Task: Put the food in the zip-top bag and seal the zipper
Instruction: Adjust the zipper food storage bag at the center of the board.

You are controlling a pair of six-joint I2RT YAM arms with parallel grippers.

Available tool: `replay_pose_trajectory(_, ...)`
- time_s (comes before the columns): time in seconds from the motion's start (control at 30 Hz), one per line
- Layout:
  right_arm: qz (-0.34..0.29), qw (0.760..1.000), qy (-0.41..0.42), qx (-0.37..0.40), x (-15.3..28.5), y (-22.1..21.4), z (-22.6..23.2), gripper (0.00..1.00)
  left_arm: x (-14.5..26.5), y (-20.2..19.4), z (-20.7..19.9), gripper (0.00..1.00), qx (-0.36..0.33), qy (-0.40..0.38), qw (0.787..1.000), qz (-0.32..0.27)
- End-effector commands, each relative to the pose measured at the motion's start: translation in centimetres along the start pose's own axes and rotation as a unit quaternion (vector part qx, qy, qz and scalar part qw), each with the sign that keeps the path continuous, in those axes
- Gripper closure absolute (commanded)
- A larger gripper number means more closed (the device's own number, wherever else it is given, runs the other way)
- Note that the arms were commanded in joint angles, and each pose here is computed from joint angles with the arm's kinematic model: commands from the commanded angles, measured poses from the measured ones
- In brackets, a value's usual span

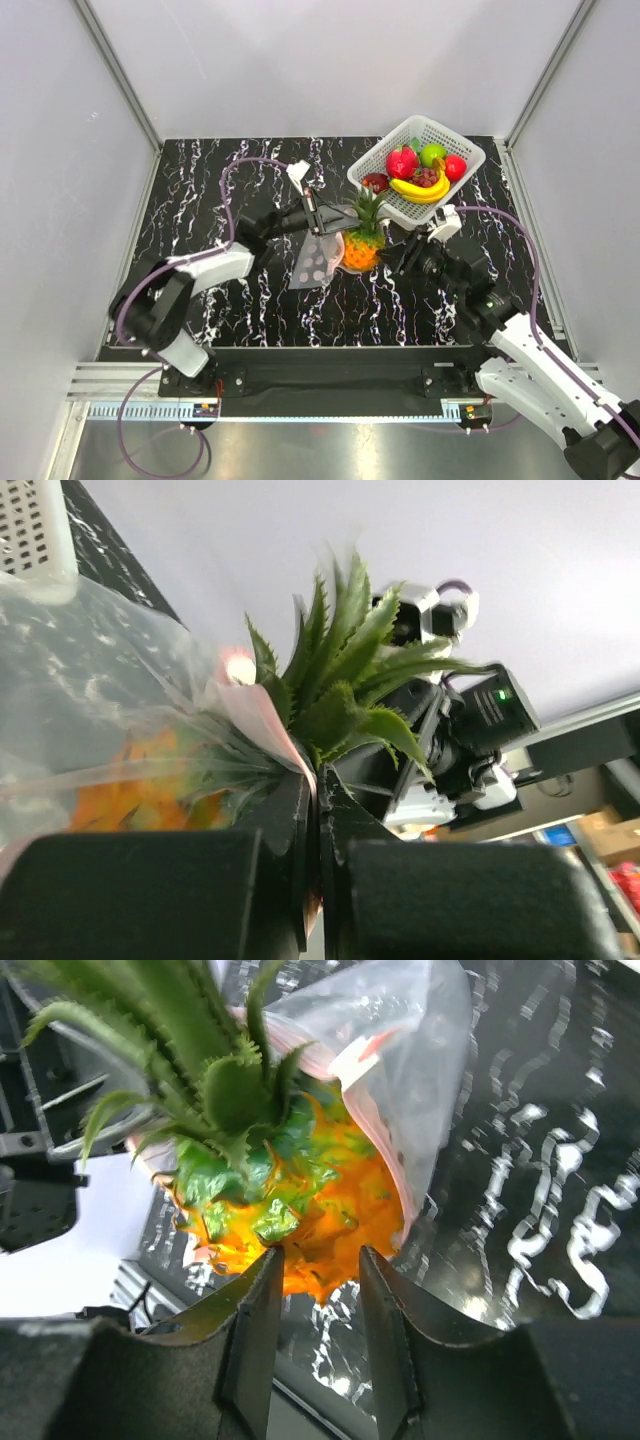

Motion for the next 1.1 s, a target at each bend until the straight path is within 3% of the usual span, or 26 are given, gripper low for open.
replay_pose_trajectory(0.0, -0.042, 0.999, -0.006, -0.001, 0.9, 1.6, 1.0, 0.57, -1.5, -1.0, 0.2, 1.00, -0.001, -0.080, 0.996, 0.034)
replay_pose_trajectory(0.2, -0.011, 0.994, -0.111, 0.004, 0.1, 1.2, -0.8, 0.52, -3.0, -0.7, 3.9, 1.00, 0.053, -0.124, 0.990, 0.050)
replay_pose_trajectory(0.33, 0.015, 0.991, -0.133, 0.004, -1.3, 0.1, -2.0, 0.50, -3.5, -1.1, 7.2, 1.00, 0.075, -0.143, 0.986, 0.051)
replay_pose_trajectory(0.63, 0.033, 0.989, -0.148, -0.002, -3.1, -0.8, -3.3, 0.49, -2.4, 0.5, 9.4, 1.00, 0.081, -0.121, 0.989, 0.041)
replay_pose_trajectory(0.87, 0.032, 0.986, -0.164, 0.005, -1.3, 0.0, -2.6, 0.42, -1.7, 0.9, 11.6, 1.00, 0.093, -0.101, 0.990, 0.037)
replay_pose_trajectory(1.07, 0.061, 0.976, -0.205, -0.026, 0.2, -0.6, -2.9, 0.48, -1.3, 0.9, 13.0, 1.00, 0.098, -0.088, 0.991, 0.032)
Point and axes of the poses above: each gripper's point midway between its finger pads, its own x axis back along the fingers, its own z axis along the line the jaws close on, y = z × x, the point moved 9 cm from there along x, back along the fingers
